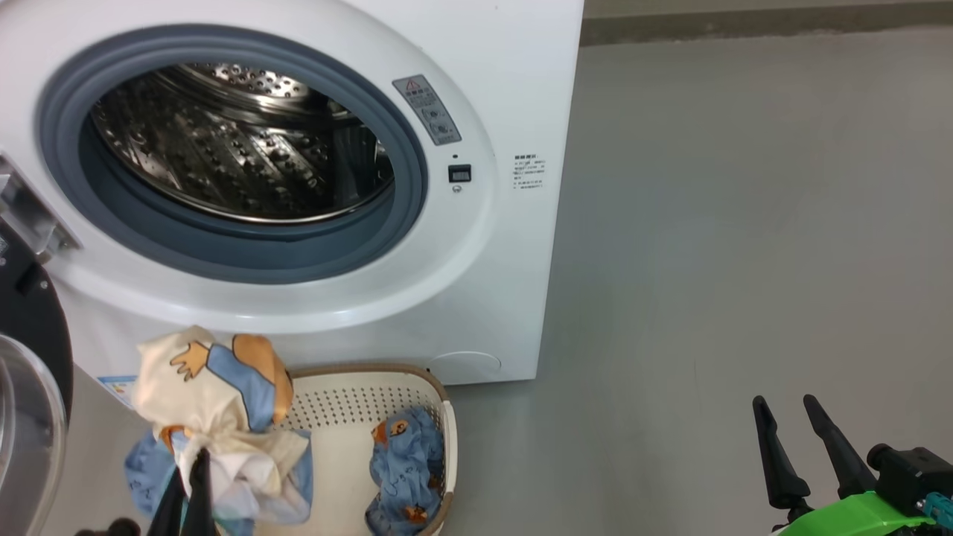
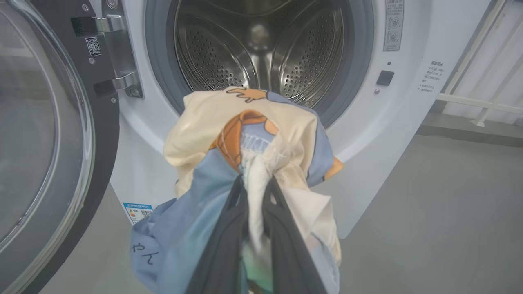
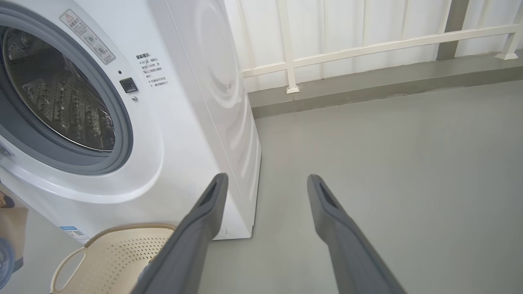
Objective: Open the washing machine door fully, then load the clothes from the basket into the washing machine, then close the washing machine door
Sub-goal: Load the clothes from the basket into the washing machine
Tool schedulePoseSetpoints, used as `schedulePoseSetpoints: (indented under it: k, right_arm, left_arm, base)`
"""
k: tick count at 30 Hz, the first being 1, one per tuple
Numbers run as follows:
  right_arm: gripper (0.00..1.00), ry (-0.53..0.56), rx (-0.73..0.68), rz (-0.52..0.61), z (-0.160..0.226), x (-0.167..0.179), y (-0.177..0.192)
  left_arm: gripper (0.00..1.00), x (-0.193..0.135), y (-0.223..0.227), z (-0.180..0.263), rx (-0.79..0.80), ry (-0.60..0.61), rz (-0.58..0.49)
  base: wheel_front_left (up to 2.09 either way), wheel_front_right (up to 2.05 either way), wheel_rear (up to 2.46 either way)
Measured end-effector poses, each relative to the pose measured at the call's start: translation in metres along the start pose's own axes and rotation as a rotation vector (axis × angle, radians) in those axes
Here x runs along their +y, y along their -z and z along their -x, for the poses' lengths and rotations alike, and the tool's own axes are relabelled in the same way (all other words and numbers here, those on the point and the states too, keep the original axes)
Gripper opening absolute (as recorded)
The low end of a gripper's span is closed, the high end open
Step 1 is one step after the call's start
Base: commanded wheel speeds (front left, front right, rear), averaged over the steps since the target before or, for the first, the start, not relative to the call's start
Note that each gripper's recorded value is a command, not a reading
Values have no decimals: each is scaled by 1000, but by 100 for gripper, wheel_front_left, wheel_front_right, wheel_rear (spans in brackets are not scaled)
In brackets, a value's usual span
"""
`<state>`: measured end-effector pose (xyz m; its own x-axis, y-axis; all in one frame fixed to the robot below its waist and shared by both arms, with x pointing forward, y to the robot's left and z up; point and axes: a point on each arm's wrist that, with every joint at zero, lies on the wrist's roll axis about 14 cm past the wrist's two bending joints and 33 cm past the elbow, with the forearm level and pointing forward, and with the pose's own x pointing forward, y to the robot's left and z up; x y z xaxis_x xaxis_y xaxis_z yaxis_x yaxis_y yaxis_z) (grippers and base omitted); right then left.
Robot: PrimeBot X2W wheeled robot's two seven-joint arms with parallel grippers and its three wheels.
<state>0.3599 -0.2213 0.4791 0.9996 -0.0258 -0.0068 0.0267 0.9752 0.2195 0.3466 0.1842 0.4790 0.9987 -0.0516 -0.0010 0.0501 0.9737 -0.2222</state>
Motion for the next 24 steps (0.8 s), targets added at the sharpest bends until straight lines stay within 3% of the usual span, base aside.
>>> schedulePoseSetpoints:
  k: [13, 24]
  right_arm:
    - [100, -26, 7, -4, -35, 13, 6]
    - [100, -16, 23, -22, -72, 15, 21]
  left_arm:
    - [0, -4, -24, -70, -74, 54, -32]
    - [0, -10, -49, -176, -163, 111, -66]
  base:
    - [0, 0, 0]
    - [0, 0, 0]
